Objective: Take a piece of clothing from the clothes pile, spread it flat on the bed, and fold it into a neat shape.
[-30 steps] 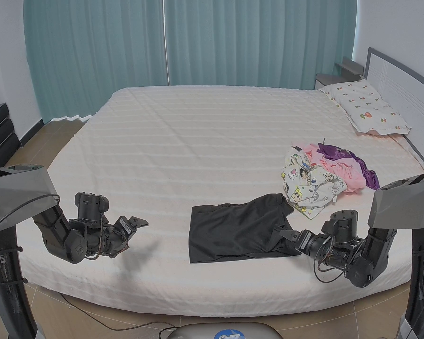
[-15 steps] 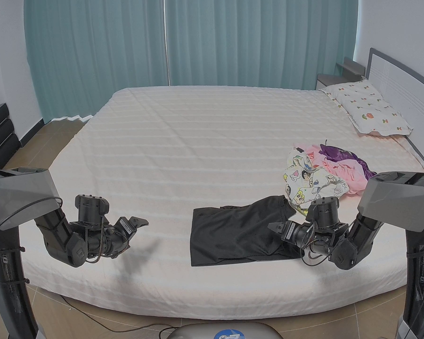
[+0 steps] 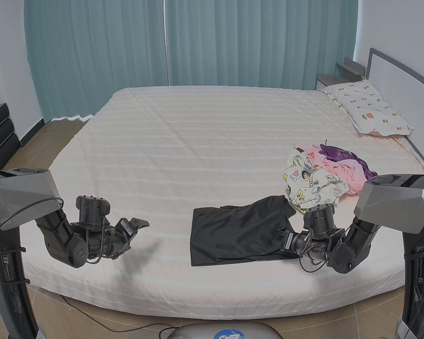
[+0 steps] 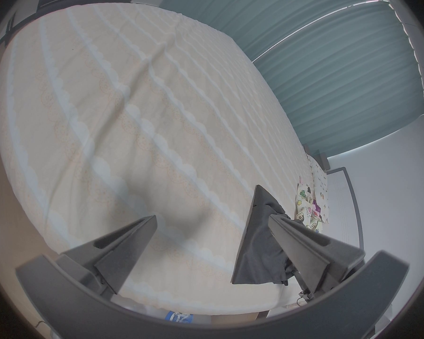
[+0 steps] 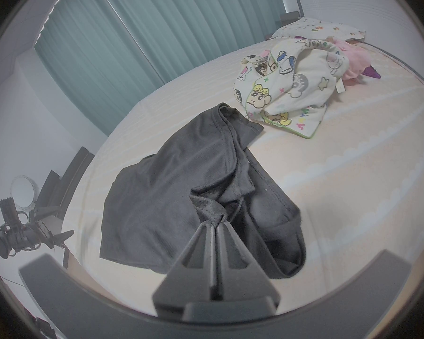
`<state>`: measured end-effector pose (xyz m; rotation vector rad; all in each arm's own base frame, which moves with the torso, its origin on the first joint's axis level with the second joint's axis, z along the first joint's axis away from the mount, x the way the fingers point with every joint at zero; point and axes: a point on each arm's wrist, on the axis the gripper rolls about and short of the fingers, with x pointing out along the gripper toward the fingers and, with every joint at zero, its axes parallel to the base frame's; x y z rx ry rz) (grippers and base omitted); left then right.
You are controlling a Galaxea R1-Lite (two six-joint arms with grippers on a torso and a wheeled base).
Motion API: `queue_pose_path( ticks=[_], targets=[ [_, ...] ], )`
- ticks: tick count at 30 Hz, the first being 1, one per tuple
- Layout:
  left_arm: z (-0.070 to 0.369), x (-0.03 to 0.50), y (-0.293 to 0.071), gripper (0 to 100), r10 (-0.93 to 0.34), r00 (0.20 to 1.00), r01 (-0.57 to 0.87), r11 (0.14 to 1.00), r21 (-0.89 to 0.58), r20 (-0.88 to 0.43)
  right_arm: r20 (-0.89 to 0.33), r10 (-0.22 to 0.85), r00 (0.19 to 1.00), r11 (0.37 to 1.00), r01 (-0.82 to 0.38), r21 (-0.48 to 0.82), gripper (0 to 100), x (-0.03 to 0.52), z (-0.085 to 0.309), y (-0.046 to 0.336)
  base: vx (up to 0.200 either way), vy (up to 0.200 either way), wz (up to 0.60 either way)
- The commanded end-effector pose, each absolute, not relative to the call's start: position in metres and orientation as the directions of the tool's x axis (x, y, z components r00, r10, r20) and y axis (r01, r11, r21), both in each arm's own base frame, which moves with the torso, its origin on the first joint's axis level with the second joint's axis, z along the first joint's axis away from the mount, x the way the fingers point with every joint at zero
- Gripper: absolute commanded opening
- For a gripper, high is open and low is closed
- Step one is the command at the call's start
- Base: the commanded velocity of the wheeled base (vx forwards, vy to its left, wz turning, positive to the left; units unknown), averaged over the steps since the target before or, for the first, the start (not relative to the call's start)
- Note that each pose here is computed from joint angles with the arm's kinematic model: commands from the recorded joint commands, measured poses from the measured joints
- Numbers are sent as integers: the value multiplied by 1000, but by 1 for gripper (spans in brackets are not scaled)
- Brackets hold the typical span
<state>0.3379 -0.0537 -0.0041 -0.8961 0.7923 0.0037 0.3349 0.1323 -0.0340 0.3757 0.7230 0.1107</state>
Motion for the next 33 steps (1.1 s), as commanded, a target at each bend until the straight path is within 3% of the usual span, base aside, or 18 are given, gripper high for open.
queue_pose_path(
  ticks=[1, 18, 19, 23, 27, 33],
  targets=[
    [-5, 338, -54, 100, -308, 721, -321, 645, -694, -620, -642, 207, 738, 933, 48, 357, 0, 319, -27, 121, 0, 0, 0],
    [-6, 337, -54, 100, -307, 719, -323, 646, -692, -623, -653, 189, 733, 929, 83, 362, 0, 290, -47, 99, 0, 0, 0],
    [-6, 337, -54, 100, -307, 719, -323, 646, -692, -623, -648, 187, 738, 926, 89, 368, 100, 292, -46, 98, 0, 0, 0],
    [-5, 337, -54, 100, -306, 721, -323, 646, -692, -622, -643, 183, 744, 921, 98, 376, 100, 292, -44, 95, 0, 0, 0],
    [-5, 337, -54, 100, -287, 727, -332, 648, -685, -624, -591, 193, 783, 878, 130, 460, 100, 294, -33, 92, 0, 0, 0],
    [-5, 337, -53, 100, -280, 729, -336, 650, -682, -625, -548, 198, 813, 823, 165, 543, 100, 303, -22, 80, 200, 0, 0]
  ],
)
